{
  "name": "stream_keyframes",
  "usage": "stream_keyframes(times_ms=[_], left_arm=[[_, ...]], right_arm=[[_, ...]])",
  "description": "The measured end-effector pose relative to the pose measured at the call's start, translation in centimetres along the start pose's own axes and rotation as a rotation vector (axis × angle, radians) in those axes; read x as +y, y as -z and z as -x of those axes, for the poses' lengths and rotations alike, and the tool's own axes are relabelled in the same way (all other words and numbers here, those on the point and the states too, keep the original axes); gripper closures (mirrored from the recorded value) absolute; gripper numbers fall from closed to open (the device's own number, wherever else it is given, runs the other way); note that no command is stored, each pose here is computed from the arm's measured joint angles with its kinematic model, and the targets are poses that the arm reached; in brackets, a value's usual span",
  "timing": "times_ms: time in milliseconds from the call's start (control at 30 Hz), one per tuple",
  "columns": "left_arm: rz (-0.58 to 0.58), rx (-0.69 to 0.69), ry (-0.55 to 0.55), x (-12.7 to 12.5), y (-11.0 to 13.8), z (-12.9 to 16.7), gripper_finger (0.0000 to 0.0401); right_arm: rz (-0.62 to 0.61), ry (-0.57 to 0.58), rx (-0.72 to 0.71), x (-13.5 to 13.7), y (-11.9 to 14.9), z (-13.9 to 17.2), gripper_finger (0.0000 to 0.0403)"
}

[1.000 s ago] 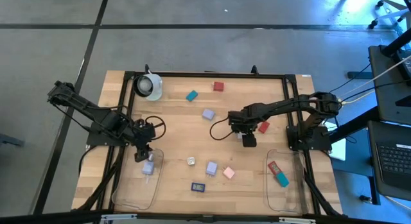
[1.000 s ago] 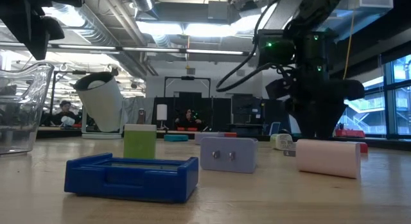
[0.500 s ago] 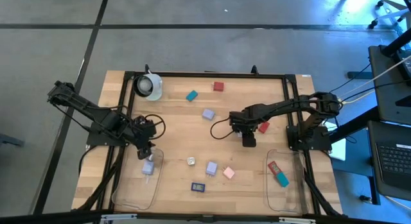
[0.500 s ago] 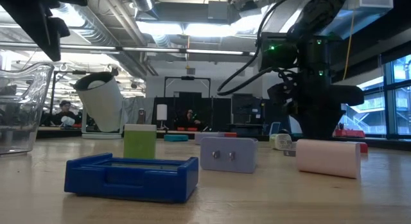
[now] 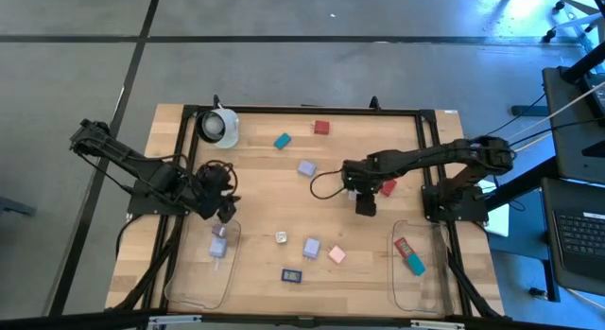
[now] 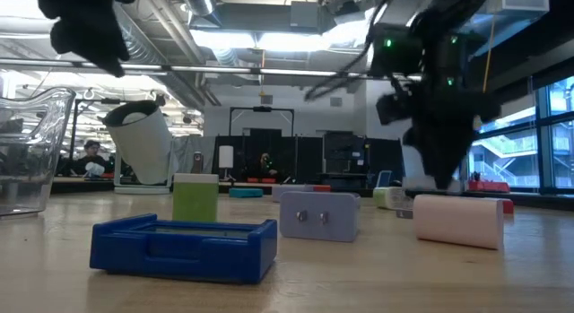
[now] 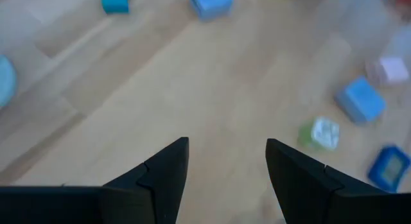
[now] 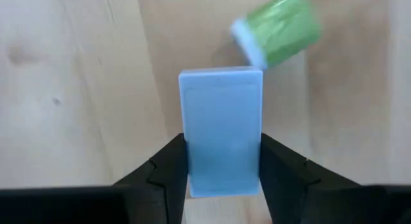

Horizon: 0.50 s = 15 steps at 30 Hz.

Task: Pick & Place Office items
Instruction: Put the white timer into the right transparent bin

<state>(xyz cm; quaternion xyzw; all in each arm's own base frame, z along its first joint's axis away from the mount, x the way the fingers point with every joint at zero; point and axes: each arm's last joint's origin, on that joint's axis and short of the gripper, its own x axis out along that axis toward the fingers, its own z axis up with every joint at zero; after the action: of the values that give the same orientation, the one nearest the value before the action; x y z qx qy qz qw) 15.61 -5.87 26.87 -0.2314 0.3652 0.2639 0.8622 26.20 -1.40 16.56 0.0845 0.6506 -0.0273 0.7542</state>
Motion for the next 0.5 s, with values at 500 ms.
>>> stream_keyframes(times_ms=[500], left_arm=[[0.032,-0.448,-0.05,-1.4,-2.2,0.5,0.0191]], right_arm=[[-0.267,-0.131,-0.418,1.1,4.5,11.0,0.0249]])
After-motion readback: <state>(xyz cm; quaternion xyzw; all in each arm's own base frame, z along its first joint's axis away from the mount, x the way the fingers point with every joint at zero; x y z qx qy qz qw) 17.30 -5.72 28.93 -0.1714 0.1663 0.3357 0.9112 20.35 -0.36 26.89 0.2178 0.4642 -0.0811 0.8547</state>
